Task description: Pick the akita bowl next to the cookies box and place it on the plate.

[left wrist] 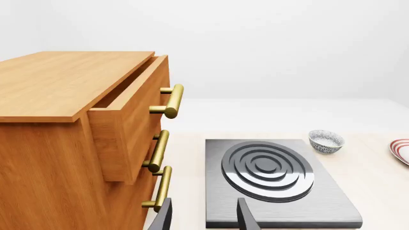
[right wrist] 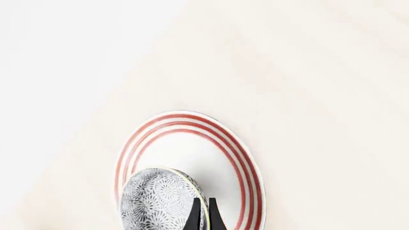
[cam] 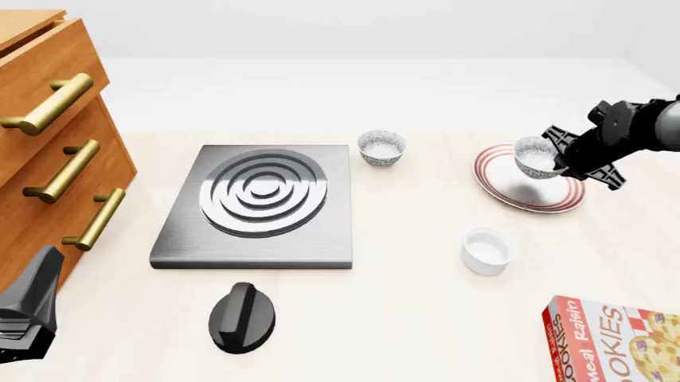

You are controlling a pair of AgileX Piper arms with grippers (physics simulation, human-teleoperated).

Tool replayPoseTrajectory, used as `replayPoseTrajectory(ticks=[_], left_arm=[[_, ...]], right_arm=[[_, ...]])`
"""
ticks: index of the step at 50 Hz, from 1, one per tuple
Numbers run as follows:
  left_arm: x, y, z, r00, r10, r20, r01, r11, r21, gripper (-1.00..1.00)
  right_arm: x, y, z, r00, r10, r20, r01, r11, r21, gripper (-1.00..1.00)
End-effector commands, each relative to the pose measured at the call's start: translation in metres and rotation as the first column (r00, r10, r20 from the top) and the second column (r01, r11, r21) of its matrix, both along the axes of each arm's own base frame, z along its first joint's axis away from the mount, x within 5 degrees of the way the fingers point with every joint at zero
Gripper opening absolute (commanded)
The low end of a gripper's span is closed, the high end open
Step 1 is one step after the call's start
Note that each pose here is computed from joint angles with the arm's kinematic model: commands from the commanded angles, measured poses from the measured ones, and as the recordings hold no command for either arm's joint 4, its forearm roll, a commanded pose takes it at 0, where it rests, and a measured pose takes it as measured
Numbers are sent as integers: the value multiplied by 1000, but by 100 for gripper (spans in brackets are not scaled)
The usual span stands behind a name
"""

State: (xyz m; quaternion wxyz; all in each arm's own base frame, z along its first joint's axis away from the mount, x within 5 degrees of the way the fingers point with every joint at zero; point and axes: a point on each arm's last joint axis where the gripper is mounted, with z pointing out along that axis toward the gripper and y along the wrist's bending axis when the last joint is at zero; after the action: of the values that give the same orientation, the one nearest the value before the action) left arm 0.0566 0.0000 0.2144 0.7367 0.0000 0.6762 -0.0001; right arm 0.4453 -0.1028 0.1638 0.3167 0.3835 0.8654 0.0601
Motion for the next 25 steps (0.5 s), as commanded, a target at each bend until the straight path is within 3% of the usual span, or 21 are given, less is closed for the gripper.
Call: replayPoseTrajectory(ticks=[1, 25], left_arm=[[0, 0, 0, 1000, 0, 0, 0, 1000, 0, 100], [0, 0, 0, 1000, 0, 0, 0, 1000, 0, 100]], right_arm=[[6, -5, -1, 1000, 0, 9, 0, 1000, -6, -100], [7, -3, -16, 1000, 0, -4, 0, 1000, 1, -100]])
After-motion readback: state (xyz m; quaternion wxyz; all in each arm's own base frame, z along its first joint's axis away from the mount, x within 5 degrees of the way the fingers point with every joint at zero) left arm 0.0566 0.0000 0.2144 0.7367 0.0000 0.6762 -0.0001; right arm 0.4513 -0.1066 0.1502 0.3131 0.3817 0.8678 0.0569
